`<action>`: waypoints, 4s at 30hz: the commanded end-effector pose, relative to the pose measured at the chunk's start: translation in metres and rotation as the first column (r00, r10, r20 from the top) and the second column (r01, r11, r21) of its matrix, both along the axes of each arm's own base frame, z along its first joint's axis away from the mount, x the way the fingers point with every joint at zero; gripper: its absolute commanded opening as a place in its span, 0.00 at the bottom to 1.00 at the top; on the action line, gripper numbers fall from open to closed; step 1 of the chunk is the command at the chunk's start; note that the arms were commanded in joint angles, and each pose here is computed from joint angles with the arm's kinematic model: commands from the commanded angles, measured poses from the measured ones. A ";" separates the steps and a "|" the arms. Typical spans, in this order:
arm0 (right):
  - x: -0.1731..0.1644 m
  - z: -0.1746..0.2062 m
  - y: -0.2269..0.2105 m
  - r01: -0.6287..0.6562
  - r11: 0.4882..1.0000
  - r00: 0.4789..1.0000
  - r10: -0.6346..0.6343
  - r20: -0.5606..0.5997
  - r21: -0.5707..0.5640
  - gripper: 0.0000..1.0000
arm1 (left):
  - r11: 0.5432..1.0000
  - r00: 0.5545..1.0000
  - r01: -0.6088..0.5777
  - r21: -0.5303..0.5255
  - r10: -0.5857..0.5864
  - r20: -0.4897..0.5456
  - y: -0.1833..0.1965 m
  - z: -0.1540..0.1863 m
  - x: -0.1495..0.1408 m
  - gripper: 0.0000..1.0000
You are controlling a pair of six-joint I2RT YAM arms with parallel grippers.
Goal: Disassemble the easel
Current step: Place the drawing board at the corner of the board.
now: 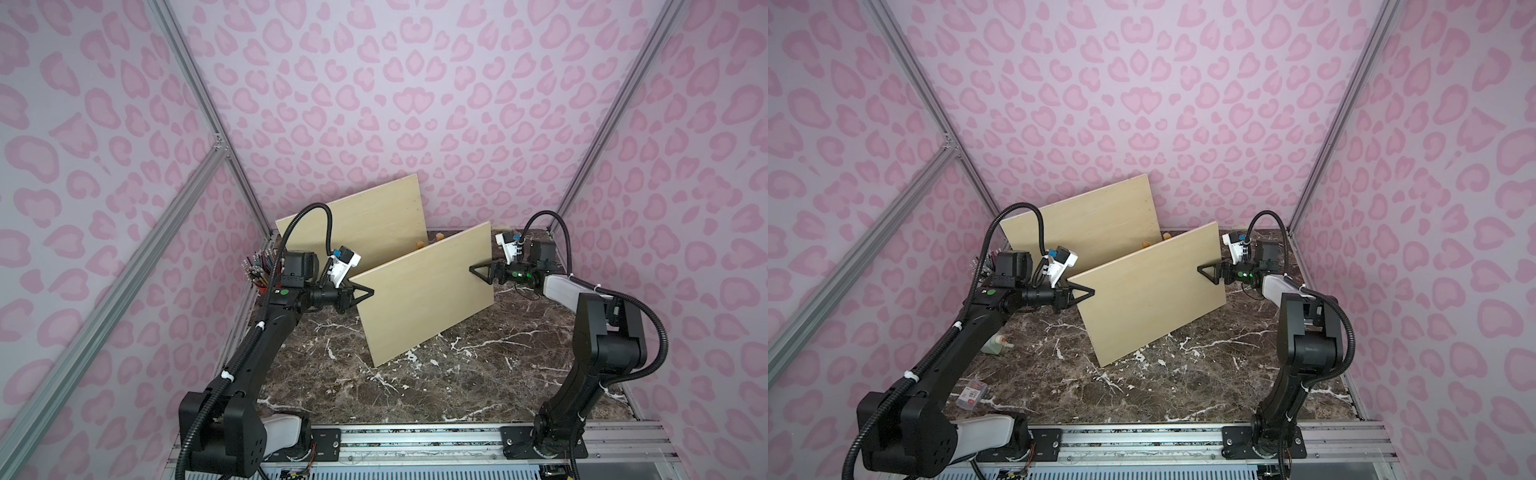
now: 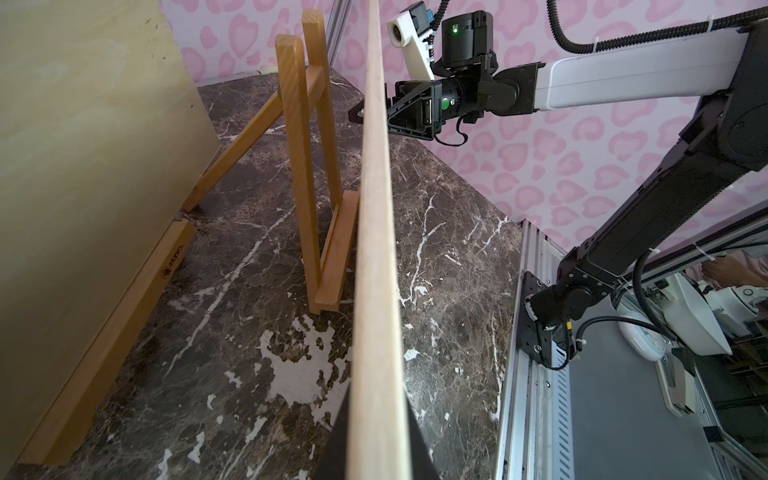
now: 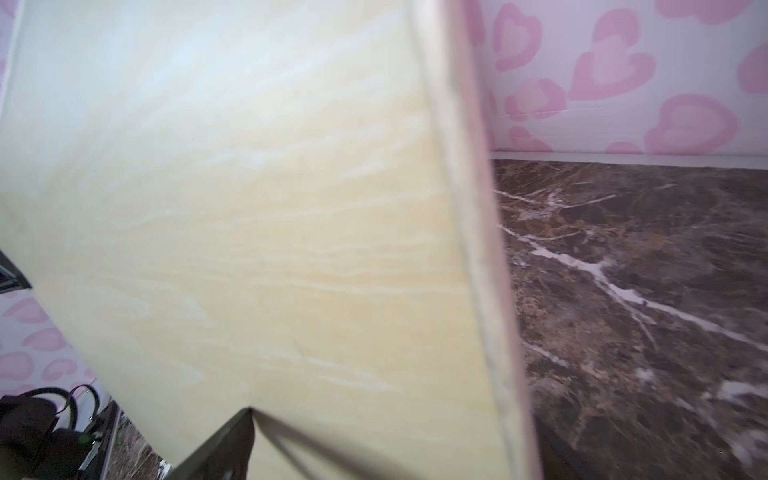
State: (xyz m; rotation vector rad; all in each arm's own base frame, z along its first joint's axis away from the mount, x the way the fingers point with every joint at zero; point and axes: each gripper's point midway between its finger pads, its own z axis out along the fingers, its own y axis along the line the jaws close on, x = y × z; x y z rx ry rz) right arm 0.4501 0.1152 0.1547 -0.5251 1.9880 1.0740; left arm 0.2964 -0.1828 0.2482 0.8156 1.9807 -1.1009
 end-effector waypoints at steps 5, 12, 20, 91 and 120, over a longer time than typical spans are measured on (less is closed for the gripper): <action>-0.039 -0.003 0.029 -0.103 0.994 0.992 0.105 -0.066 0.034 0.90 | 0.993 0.997 0.045 -0.107 -0.038 0.066 -0.004 0.021 0.006 0.03; -0.082 0.002 0.034 -0.065 0.996 0.988 0.072 -0.136 0.052 0.88 | 0.992 0.999 0.011 -0.127 -0.007 0.038 -0.003 0.015 0.005 0.02; -0.138 -0.023 0.032 0.017 1.000 0.971 -0.012 -0.239 0.021 0.88 | 0.988 0.997 -0.082 -0.131 0.082 -0.009 0.002 0.002 0.014 0.02; -0.155 -0.034 -0.050 0.564 0.800 0.733 -0.600 -0.320 -0.207 1.00 | 0.884 0.857 -0.421 0.204 0.462 -0.228 -0.142 -0.218 0.004 0.03; -0.153 -0.044 -0.051 0.552 0.807 0.740 -0.591 -0.322 -0.210 1.00 | 0.878 0.871 -0.378 0.293 0.445 -0.207 -0.190 -0.262 0.017 0.02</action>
